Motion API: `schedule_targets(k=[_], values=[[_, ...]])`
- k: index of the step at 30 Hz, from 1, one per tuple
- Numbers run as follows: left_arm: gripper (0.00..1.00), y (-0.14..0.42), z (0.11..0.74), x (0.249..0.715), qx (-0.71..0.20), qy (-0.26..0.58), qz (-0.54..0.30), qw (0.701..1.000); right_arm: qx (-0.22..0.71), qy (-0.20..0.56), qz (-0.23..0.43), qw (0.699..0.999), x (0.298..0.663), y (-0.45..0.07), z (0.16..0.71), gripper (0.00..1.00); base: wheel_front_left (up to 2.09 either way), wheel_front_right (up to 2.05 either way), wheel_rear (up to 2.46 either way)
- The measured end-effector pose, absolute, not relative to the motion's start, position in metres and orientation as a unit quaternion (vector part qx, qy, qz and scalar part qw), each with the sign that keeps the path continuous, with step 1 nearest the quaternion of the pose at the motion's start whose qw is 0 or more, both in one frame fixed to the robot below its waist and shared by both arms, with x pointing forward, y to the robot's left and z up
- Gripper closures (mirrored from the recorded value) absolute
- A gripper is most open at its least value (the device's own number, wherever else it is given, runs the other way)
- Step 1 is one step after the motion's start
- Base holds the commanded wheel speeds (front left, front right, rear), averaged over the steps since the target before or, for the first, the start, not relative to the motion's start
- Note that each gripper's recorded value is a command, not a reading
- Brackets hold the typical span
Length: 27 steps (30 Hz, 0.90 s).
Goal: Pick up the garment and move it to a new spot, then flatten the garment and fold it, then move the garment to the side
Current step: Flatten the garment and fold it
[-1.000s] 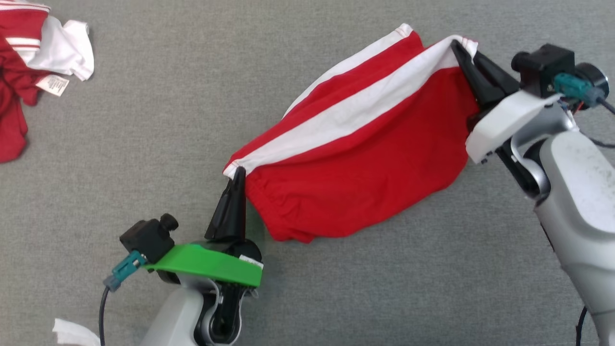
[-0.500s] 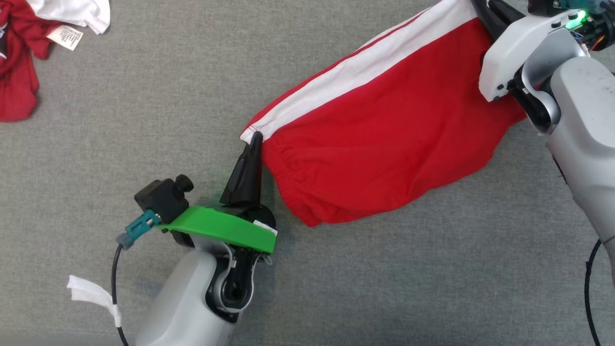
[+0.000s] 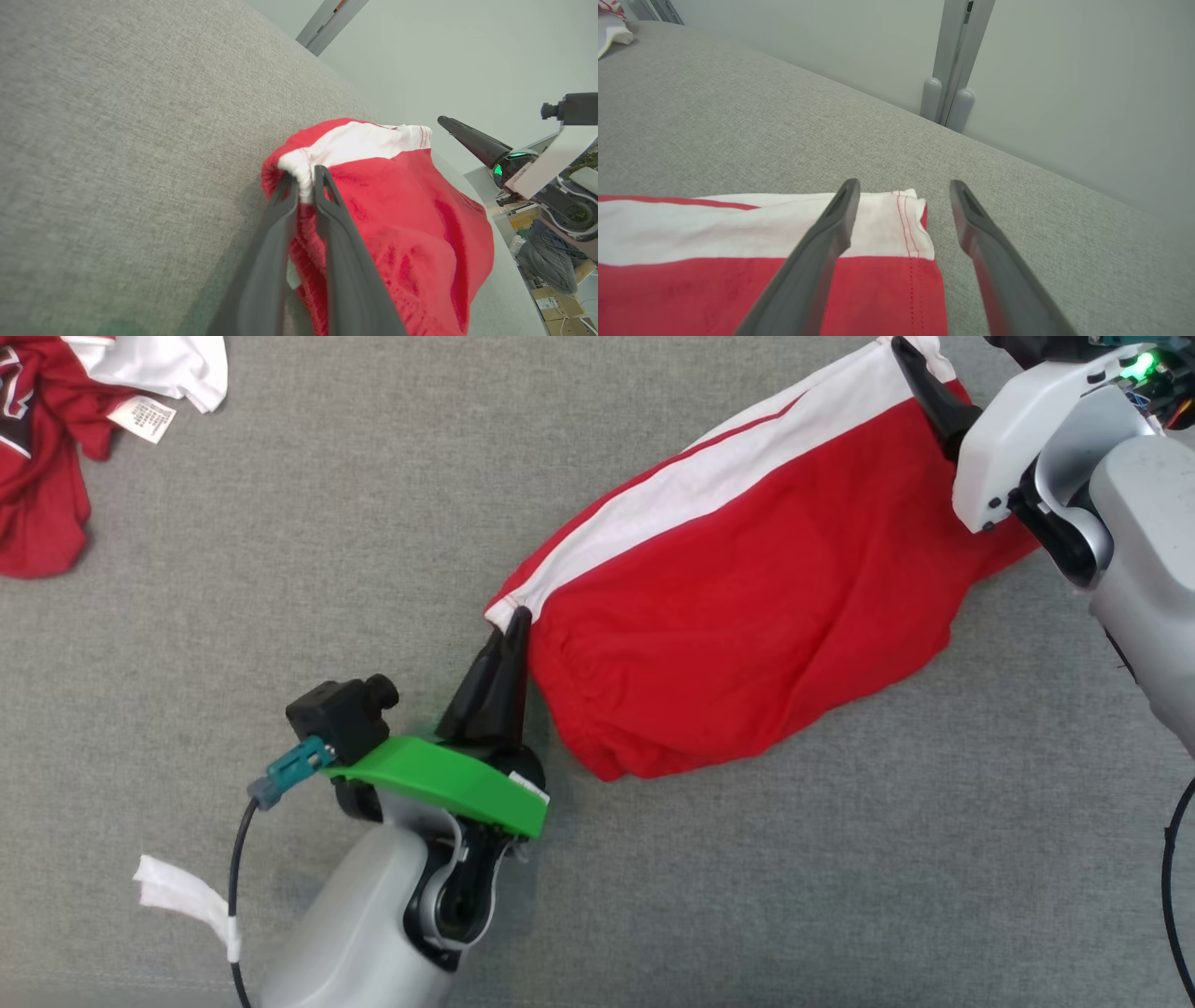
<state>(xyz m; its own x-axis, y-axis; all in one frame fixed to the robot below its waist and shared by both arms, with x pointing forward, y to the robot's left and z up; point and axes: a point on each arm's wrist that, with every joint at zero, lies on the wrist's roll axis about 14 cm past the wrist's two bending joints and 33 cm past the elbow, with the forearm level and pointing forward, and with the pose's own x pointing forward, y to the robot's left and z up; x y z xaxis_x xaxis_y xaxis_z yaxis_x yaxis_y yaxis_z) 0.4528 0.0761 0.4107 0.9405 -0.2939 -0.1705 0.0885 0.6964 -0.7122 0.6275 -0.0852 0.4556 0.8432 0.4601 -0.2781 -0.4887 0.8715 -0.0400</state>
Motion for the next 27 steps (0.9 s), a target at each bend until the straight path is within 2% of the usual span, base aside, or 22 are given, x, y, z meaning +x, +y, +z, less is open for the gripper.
schedule_targets(k=[7,15,27], values=[[0.0,0.098,0.423,0.44,-0.335,0.115,-0.092,0.931,-0.063,0.129,0.236,0.961,0.618,-0.102,0.47,0.0,0.0,0.0,0.0],[0.0,0.132,0.455,0.43,-0.278,0.061,-0.067,0.956,-0.073,0.162,0.235,0.956,0.586,-0.117,0.464,0.0,0.0,0.0,0.0],[0.0,0.171,0.473,0.422,-0.218,0.021,-0.02,0.975,-0.07,0.24,0.219,0.943,0.552,-0.131,0.416,0.0,0.0,0.0,0.0]])
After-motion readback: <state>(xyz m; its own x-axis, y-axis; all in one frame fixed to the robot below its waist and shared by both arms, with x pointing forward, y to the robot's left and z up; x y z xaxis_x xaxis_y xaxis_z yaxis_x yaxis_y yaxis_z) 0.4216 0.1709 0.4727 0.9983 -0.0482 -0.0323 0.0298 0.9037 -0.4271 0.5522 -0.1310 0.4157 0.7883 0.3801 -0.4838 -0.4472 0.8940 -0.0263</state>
